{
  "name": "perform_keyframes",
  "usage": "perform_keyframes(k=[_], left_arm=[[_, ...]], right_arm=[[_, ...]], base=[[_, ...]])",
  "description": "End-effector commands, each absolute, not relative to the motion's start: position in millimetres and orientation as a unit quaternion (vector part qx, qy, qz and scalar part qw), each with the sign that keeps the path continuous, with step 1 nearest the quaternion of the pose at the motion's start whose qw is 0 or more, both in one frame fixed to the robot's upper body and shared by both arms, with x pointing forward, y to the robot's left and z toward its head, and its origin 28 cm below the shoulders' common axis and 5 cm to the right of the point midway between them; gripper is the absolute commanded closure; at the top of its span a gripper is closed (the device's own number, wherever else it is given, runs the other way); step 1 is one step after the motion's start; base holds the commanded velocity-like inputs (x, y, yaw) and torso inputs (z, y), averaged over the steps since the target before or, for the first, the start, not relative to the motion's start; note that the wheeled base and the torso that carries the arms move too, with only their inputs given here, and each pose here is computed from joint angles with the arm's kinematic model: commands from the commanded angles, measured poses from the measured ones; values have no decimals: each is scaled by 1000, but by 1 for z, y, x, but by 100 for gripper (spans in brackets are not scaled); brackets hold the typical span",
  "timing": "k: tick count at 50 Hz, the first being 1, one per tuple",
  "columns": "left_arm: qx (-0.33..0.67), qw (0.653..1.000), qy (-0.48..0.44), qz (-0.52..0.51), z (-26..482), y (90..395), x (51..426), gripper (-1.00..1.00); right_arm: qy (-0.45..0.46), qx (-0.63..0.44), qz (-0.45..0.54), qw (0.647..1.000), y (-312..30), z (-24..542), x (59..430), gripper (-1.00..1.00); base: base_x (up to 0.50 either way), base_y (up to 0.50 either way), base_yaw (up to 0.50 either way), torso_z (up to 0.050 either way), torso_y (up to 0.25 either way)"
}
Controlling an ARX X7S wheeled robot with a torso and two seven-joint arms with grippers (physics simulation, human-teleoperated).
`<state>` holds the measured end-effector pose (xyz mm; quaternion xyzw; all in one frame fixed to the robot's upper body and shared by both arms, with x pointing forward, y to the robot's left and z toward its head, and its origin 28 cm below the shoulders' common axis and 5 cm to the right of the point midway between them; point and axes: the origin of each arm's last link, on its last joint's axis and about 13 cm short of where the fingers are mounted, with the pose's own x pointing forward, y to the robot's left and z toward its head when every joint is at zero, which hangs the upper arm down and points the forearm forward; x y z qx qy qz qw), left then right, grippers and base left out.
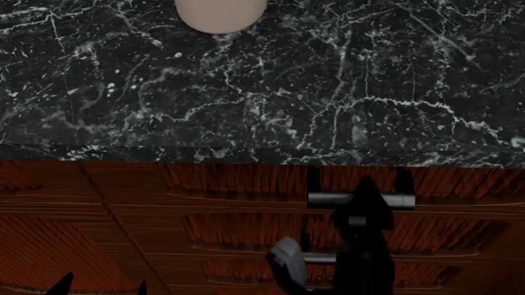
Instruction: Open the right drawer.
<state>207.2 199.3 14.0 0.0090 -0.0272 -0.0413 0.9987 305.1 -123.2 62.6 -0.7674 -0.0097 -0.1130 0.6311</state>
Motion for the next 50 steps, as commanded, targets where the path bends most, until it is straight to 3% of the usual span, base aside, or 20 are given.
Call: perform_keyframes(k=[1, 19, 20, 50], left_arm=[[9, 999, -27, -42, 14, 199, 207, -100], [11, 999, -26, -42, 13, 199, 208, -100], [11, 999, -26, -42, 13, 199, 208, -100], [10, 999, -29, -41, 14, 199, 207, -100]], right_arm=[[-7, -767, -116, 631, -125, 63, 316, -100], [-17, -768, -104, 632, -125, 63, 332, -100], [-15, -765, -104, 636, -126, 63, 331, 100], [-70, -766, -103, 631, -122, 71, 306, 100]], base=[[0, 0, 0, 0, 0], [3, 0, 1, 0, 0], [17, 0, 4, 0, 0], [7, 1, 5, -1, -1]])
